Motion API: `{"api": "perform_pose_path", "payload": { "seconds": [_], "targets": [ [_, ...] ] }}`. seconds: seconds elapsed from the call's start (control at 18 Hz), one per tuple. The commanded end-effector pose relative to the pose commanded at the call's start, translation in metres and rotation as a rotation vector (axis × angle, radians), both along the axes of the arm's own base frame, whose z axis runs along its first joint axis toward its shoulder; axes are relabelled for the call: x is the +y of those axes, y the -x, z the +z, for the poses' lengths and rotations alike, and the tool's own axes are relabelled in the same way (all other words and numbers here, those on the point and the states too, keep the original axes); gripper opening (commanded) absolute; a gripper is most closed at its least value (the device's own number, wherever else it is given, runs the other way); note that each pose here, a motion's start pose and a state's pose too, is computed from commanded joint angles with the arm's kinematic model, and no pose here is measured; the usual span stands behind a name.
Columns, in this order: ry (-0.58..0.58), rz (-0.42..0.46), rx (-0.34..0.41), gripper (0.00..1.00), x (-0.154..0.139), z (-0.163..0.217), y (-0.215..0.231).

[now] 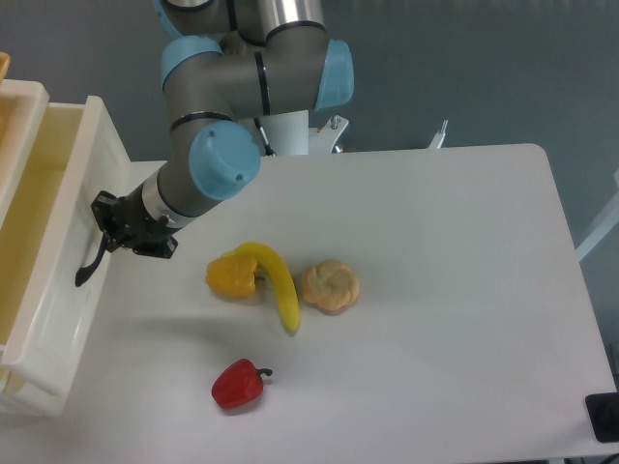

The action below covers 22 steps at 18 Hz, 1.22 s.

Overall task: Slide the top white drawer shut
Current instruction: 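Push the open white drawer shut with the gripper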

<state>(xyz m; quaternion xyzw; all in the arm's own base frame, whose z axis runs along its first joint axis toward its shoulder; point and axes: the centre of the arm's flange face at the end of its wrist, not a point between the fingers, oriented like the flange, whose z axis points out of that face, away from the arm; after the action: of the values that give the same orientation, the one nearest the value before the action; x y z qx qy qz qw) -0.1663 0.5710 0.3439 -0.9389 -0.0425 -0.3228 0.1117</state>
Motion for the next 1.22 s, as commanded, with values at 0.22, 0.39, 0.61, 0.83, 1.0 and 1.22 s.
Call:
{"api": "perform_pose_path", "payload": {
  "seconds": [0.22,0.39,0.61,0.83,1.0,1.22],
  "targets": [
    [0.001,-0.013,0.0,0.04,0.003,0.0,-0.008],
    [0.004,-0.027,0.0,0.04,0.006,-0.001,-0.017],
    [0.014,-0.035,-0.004,0.04,0.009,-0.003,-0.026],
    [0.019,-0.045,-0.004,0.04,0.012,-0.004,-0.035],
    [0.015,-0.056,0.001,0.04,0.015,-0.005,-0.042],
    [0.016,-0.053,0.006,0.04,0.02,-0.007,-0.05]
  ]
}}
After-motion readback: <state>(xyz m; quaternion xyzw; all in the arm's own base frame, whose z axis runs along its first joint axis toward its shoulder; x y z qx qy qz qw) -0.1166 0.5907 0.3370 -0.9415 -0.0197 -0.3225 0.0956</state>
